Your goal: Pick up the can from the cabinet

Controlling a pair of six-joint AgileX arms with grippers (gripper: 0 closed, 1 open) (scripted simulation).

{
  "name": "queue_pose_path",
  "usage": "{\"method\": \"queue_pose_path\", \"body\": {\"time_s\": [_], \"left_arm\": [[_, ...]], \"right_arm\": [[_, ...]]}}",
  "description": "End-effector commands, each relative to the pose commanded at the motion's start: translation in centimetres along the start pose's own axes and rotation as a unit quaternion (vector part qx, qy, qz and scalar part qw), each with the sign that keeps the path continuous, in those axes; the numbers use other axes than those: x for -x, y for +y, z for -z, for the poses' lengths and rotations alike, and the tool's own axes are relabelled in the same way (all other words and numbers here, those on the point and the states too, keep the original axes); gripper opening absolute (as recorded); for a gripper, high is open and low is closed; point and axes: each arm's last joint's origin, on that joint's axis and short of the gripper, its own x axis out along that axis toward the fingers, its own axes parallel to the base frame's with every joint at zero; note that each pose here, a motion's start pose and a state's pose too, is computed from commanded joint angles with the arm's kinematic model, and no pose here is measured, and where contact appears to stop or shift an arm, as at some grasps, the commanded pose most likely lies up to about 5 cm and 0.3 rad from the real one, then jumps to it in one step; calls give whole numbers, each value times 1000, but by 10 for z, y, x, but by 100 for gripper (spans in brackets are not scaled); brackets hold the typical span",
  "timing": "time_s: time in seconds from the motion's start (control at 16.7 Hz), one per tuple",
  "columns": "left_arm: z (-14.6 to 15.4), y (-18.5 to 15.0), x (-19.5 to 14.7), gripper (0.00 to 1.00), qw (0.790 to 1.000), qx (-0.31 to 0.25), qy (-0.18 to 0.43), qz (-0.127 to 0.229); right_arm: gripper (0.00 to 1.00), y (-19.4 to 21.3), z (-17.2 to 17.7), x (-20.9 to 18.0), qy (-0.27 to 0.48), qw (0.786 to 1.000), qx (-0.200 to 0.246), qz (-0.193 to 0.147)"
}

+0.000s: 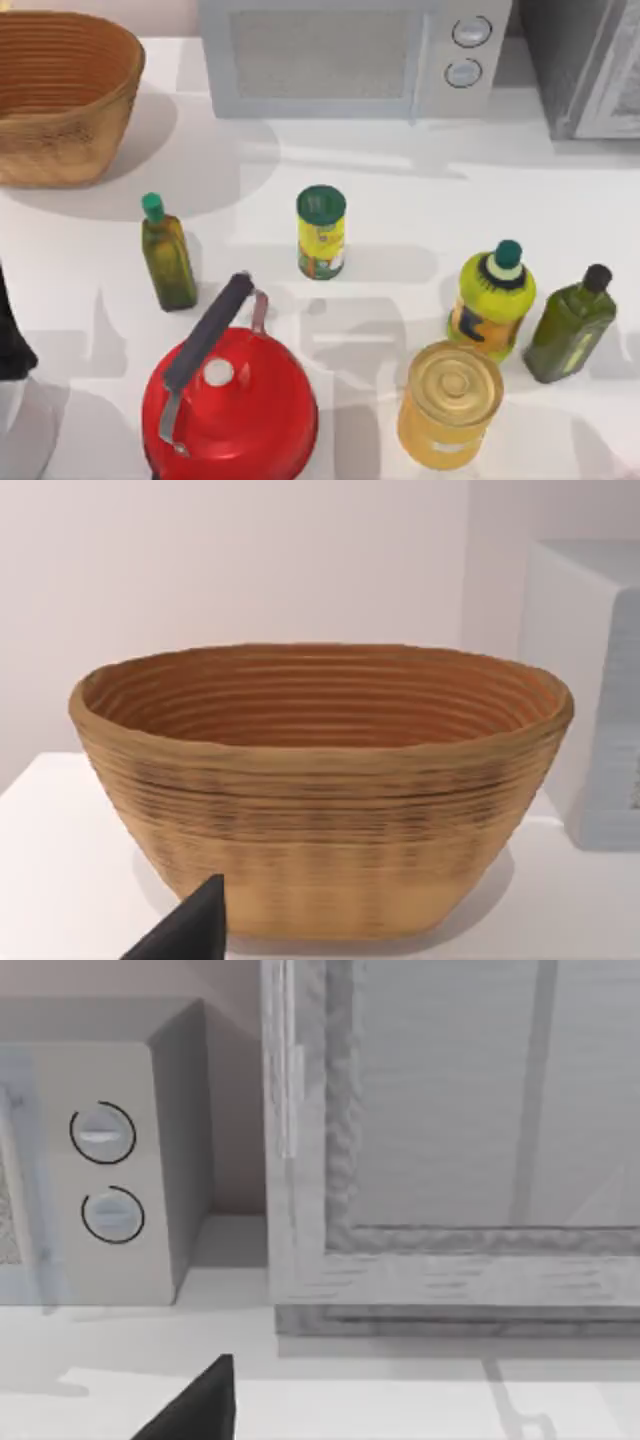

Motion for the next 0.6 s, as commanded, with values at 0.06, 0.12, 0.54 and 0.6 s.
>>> {"method": "queue_pose_path", "body": {"time_s": [0.06,0.12,0.54,0.6], "left_arm": [[0,0,0,100,1000,0,0,0],[0,0,0,100,1000,0,0,0],[0,0,0,100,1000,0,0,0],[0,0,0,100,1000,0,0,0]], "right_arm": [[100,0,0,0,0,1000,0,0],[100,0,0,0,0,1000,0,0],[100,2,-69,-9,44,999,4,12],[100,3,-89,-14,49,999,6,14]]}}
